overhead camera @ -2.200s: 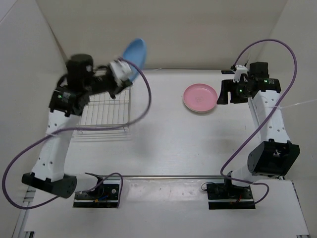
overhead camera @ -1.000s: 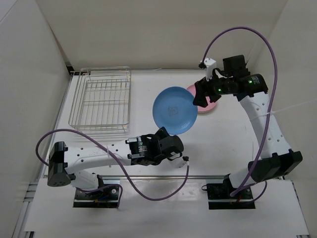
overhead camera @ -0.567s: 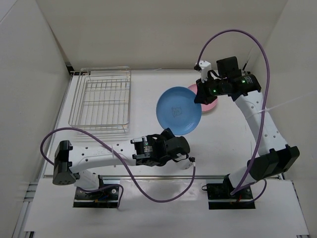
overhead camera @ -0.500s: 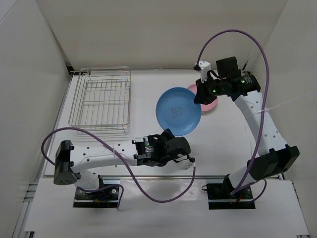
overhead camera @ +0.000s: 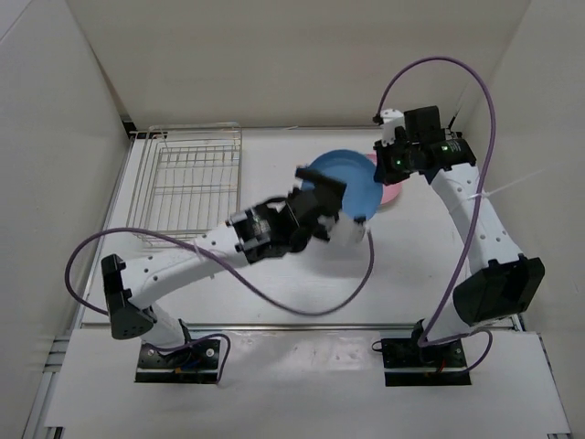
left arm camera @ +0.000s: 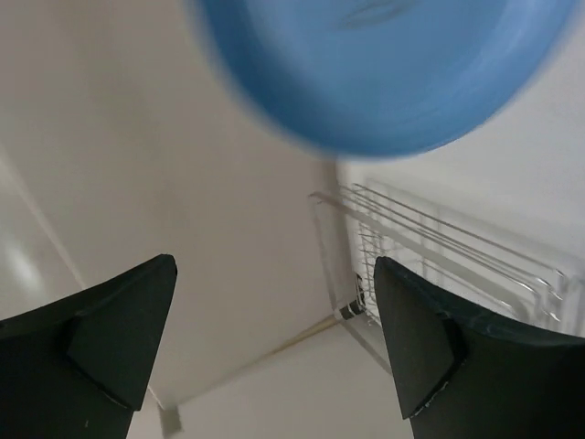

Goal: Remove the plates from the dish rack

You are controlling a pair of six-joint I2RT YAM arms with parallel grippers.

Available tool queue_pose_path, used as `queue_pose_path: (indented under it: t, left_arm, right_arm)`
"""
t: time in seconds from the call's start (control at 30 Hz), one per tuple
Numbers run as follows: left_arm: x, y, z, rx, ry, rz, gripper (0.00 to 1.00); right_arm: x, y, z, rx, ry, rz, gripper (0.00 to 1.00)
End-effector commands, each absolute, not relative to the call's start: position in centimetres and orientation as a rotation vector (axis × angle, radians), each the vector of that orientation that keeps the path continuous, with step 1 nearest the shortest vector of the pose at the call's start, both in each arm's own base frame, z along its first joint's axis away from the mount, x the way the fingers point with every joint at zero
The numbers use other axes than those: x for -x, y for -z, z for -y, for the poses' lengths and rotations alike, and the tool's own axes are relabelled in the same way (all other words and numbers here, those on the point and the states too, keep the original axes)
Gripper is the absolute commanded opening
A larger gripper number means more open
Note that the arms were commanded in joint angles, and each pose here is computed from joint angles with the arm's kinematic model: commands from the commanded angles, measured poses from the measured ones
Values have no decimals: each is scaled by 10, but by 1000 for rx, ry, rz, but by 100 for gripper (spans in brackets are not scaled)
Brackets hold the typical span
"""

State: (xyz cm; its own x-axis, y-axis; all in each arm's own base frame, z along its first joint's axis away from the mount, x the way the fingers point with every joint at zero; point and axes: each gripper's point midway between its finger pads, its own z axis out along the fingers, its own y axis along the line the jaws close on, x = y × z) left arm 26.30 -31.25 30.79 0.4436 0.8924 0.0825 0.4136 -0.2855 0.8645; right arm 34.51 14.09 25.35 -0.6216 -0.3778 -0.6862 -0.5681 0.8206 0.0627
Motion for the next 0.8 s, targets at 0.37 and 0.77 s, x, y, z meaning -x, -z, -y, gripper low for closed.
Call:
queue_pose_path:
  t: [0.37, 0.77]
  left_arm:
    - [-365, -429, 29, -515, -354, -1878, 100]
    - [-326, -371, 31, -237, 301, -1992, 100]
  right_arm:
    - [-499, -192, -47, 32, -352, -2351, 0]
    - [-531, -146, -37, 13, -388, -2407, 0]
